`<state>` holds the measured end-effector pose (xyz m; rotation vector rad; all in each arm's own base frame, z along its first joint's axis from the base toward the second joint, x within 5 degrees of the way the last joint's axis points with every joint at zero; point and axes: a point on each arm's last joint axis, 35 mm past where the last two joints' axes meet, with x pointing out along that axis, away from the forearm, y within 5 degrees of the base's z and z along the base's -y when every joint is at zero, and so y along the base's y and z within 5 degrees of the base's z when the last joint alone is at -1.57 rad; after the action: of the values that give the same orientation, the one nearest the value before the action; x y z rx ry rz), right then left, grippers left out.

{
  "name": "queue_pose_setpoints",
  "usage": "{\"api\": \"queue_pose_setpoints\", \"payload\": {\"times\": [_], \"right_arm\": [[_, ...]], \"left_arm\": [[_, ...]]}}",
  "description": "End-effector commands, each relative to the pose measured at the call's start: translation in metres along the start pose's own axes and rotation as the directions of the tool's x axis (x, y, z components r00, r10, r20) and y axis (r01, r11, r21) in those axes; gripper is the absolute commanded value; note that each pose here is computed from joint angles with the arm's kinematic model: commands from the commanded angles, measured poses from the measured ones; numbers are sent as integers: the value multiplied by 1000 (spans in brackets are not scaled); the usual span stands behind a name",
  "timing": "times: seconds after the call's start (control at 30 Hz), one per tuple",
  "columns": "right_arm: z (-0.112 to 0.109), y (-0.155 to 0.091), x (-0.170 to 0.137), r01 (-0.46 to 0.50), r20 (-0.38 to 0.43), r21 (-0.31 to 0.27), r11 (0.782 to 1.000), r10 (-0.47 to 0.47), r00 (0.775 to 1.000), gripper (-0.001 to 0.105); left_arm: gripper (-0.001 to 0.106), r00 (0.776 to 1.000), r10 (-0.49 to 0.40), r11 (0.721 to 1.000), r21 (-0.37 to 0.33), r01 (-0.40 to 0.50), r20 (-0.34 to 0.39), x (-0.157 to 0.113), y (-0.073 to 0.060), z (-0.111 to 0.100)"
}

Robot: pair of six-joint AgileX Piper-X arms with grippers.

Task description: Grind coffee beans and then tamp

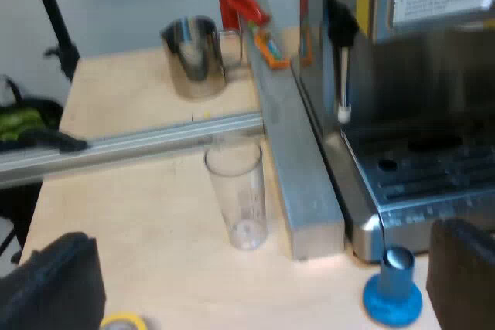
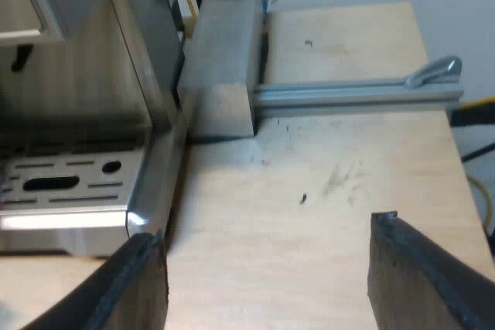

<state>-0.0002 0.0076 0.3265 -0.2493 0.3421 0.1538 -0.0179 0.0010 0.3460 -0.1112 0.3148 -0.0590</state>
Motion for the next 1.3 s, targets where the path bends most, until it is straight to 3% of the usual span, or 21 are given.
{"api": "queue_pose_setpoints", "payload": {"times": [0.03, 0.27, 0.53, 0.77, 1.3], "right_arm": [[-8, 0, 13, -21, -40, 9, 1000, 22, 999, 57], [-30, 2, 34, -48, -124, 28, 998, 51, 991, 57], [-49, 5, 50, -68, -193, 48, 997, 76, 978, 57], [-60, 6, 59, -79, -232, 61, 995, 91, 969, 57], [-60, 6, 60, -76, -222, 58, 995, 87, 971, 57]], "left_arm": [[85, 999, 2, 1000, -6, -2, 40, 18, 0, 1], [85, 998, -54, 999, -8, 53, -34, 42, 0, -17], [85, 992, -44, 999, -13, 43, -120, 61, 3, -38], [85, 992, -47, 999, -15, 45, -116, 62, 3, -39], [85, 992, -47, 999, -15, 45, -116, 62, 3, -39]]}}
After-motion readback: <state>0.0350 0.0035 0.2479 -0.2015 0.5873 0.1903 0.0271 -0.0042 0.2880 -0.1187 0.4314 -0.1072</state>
